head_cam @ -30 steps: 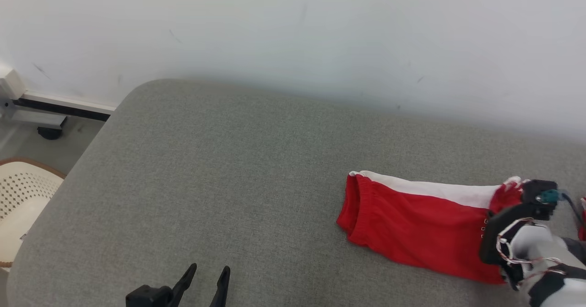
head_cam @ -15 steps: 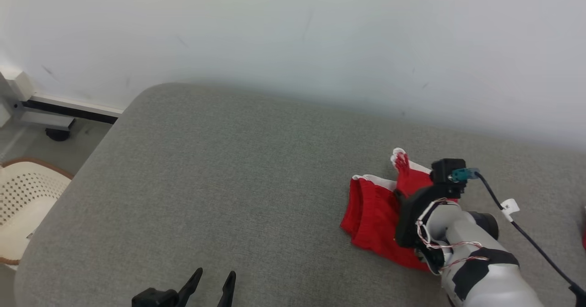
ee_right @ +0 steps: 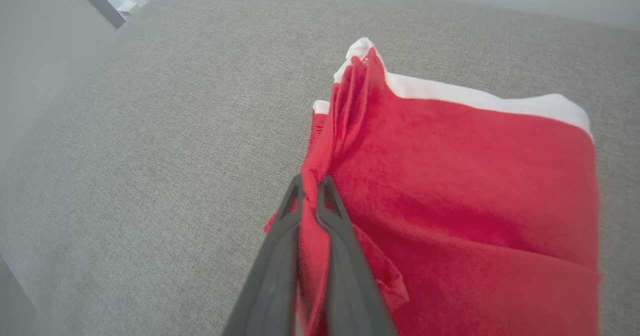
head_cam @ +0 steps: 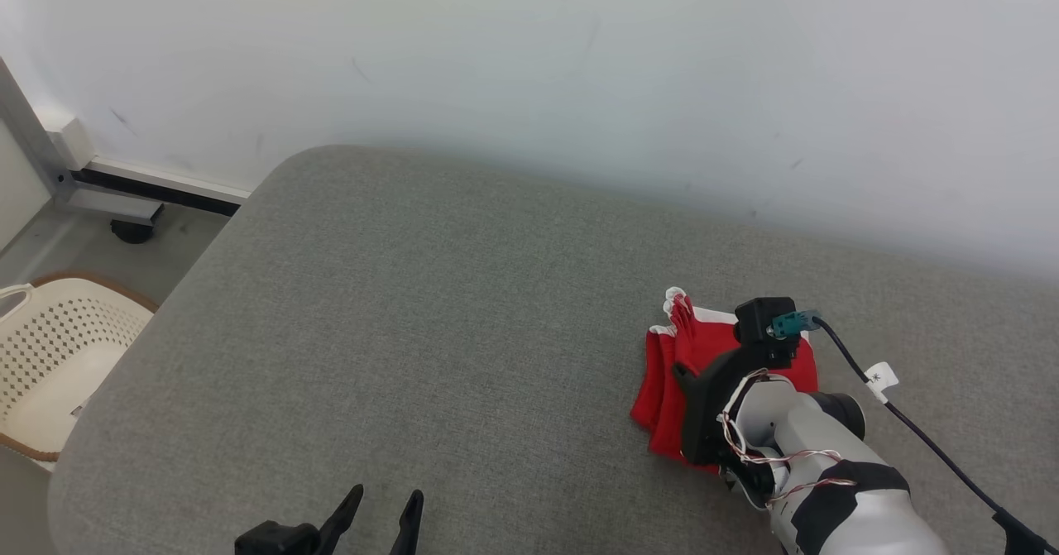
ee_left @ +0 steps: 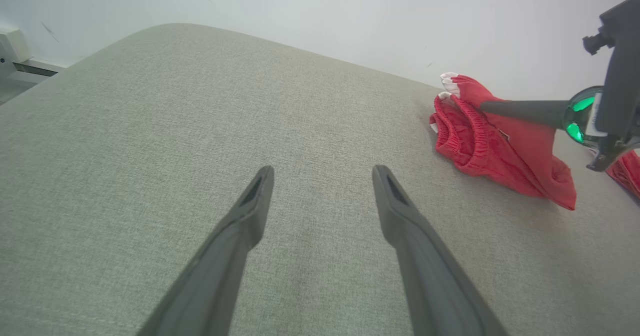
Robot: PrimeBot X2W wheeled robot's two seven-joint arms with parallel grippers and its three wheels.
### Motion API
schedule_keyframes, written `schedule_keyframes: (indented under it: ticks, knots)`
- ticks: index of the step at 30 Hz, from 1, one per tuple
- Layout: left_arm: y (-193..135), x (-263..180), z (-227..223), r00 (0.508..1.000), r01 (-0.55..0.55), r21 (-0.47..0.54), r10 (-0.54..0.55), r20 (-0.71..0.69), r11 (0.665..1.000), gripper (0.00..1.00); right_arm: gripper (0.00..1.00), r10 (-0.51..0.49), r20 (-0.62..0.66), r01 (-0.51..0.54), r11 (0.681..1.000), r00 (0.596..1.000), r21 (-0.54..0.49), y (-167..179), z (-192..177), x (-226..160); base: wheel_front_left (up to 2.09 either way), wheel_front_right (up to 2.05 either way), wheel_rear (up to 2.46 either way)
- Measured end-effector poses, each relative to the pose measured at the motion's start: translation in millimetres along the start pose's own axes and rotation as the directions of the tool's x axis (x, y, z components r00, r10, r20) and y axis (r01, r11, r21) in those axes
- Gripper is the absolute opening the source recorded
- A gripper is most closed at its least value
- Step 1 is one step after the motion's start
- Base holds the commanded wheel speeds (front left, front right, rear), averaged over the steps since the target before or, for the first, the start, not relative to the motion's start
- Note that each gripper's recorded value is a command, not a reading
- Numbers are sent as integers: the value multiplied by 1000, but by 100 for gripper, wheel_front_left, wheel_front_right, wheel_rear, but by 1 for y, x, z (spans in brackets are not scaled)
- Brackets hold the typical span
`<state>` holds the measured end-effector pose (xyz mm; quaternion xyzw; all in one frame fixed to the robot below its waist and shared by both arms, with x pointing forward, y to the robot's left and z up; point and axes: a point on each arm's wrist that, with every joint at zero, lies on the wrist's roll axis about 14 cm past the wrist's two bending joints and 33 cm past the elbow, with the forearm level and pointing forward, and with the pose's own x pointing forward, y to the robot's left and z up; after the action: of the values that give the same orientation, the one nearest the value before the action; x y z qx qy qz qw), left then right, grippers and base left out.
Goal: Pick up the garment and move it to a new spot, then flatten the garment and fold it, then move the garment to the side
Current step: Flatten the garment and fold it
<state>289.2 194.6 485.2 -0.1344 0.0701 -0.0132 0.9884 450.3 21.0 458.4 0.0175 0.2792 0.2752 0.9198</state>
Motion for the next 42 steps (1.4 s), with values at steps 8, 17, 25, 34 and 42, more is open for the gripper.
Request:
schedule_keyframes:
  ticks: [8, 17, 25, 34, 42]
  knots:
    - [-3, 3, 0, 1000, 6, -5, -6, 3, 1000, 100, 100, 53, 10, -53, 997, 999, 55, 16, 1, -1, 0, 0, 0]
    - [-3, 5, 4, 1000, 6, -5, -6, 22, 1000, 100, 100, 43, 255, -76, 989, 966, 123, 0, 66, -18, 0, 0, 0]
    - [-5, 5, 5, 999, 7, -12, -7, 36, 1000, 100, 0, -183, 224, 182, 983, 957, 24, -91, 24, -42, 0, 0, 0]
    - [-8, 8, -3, 1000, 6, -34, -5, 17, 999, 100, 0, -136, 88, 137, 990, 987, -14, -54, -35, -22, 0, 0, 0]
    - [-7, 8, -5, 1000, 3, -43, -2, 15, 999, 100, 0, -25, 17, 27, 994, 1000, -104, -7, -49, -9, 0, 0, 0]
